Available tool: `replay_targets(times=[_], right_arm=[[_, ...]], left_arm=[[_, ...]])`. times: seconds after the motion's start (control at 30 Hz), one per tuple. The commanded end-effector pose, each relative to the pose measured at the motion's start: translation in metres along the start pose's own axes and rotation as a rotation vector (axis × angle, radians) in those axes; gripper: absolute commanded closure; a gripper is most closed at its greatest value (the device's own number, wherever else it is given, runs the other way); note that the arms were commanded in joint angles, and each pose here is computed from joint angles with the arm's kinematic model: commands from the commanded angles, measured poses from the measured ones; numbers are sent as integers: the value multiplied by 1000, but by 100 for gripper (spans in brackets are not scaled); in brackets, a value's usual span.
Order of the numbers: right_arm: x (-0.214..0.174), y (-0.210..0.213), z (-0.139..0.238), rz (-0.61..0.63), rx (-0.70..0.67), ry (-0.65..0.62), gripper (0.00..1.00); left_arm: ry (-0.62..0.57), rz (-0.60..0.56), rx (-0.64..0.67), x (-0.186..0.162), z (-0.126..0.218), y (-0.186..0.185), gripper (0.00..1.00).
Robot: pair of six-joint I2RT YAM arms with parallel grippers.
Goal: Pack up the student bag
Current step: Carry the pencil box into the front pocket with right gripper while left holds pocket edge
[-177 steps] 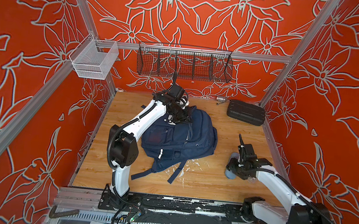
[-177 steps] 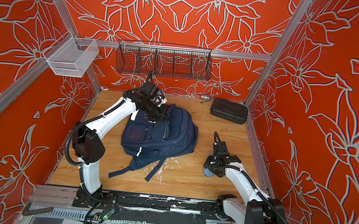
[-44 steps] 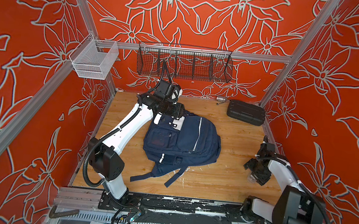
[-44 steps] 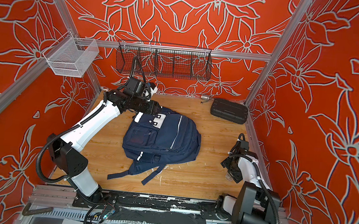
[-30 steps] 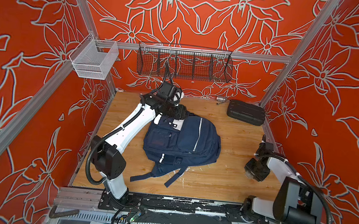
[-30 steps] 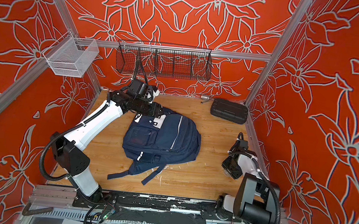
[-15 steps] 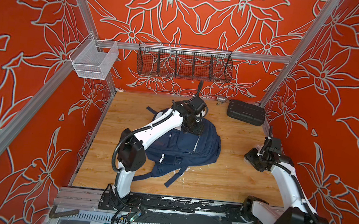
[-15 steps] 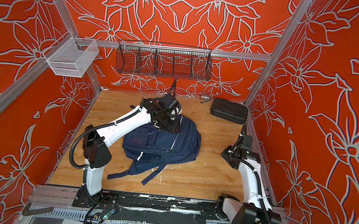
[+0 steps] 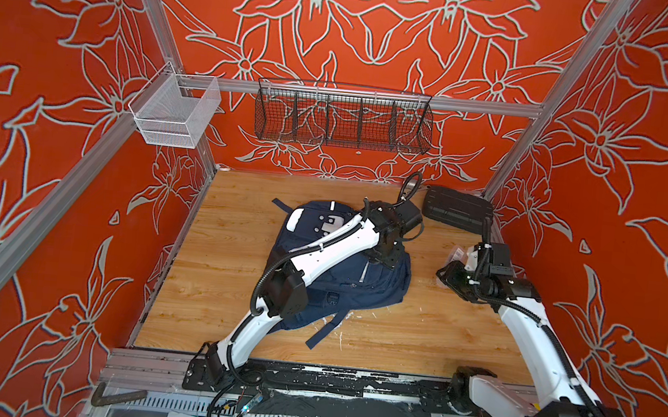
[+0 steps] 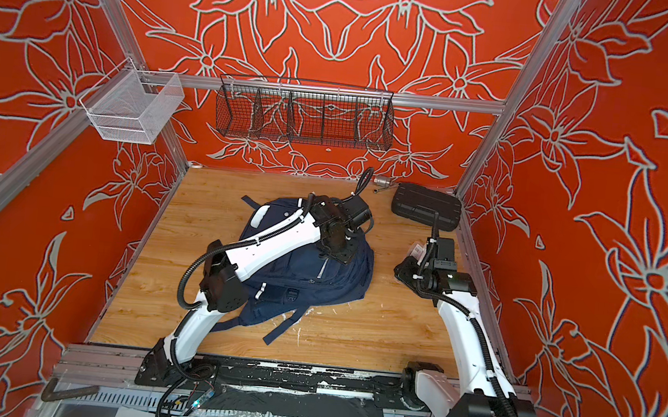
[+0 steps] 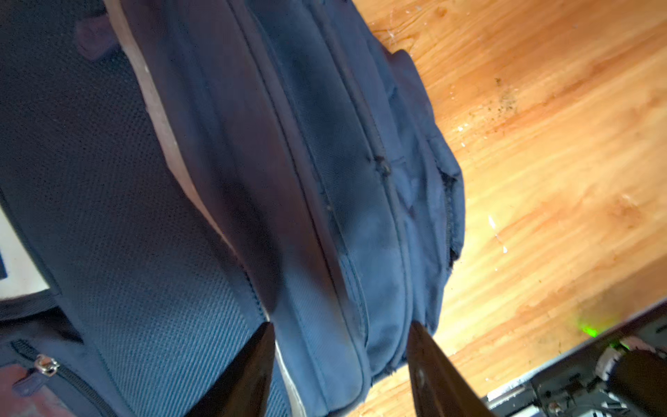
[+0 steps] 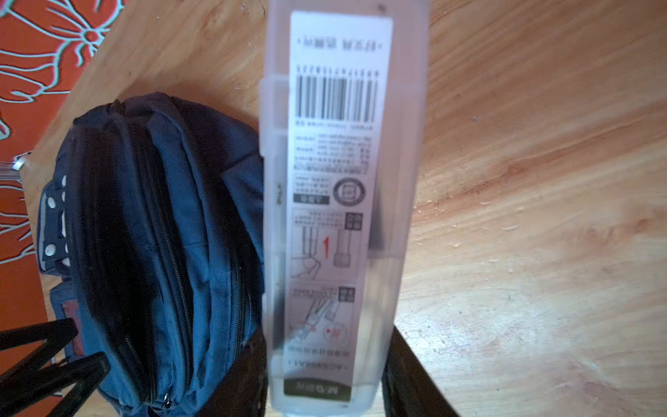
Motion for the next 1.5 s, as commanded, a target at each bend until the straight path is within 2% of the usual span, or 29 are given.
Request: replay_targets(times=[0.0, 0.13, 0.2, 0.3, 0.4, 0.5, 0.67, 0.8, 0.9, 1.07, 1.3, 1.47], right_arm=[[6, 13, 6, 4, 48, -22, 63], [4, 17, 6, 16, 66, -16, 63], [4, 20, 7, 25, 76, -21, 64], [4, 25, 10, 44, 89, -28, 65], [4, 33, 12, 63, 120, -28, 65], [5, 50, 14, 99, 211, -32, 66], [-2, 98, 17, 197, 383, -2, 67], [-16, 128, 11, 246, 404, 60, 67], [-25, 144, 4, 247, 412, 73, 67], [-36, 170, -18, 216, 454, 119, 67], [-73, 198, -54, 194, 430, 252, 65], [-80, 206, -78, 140, 376, 264, 65]], left_arm=[[67, 46, 96, -12, -10, 11, 41], [100, 84, 188, -18, -21, 22, 41], [110, 90, 229, -20, -22, 27, 46], [93, 96, 256, -18, -11, 32, 66], [28, 97, 244, -11, 8, 34, 86], [-43, 119, 219, -4, 37, 39, 100], [-210, 143, 89, 5, 89, 50, 100], [-290, 237, -98, 3, 109, 65, 100], [-313, 267, -175, -2, 111, 69, 100], [-297, 257, -211, -4, 108, 65, 100], [-308, 257, -241, 0, 108, 60, 100], [-310, 246, -266, 2, 108, 57, 100]])
Point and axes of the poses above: each gripper's point midway between its finger pads, its own z axis back along the fingers, its own y axis along the line the jaws close on, x = y × z, the point moved 4 cm from there along z, back along the fingers, and after that the axes turned 1 degree about -z, right-handed, at the moved point
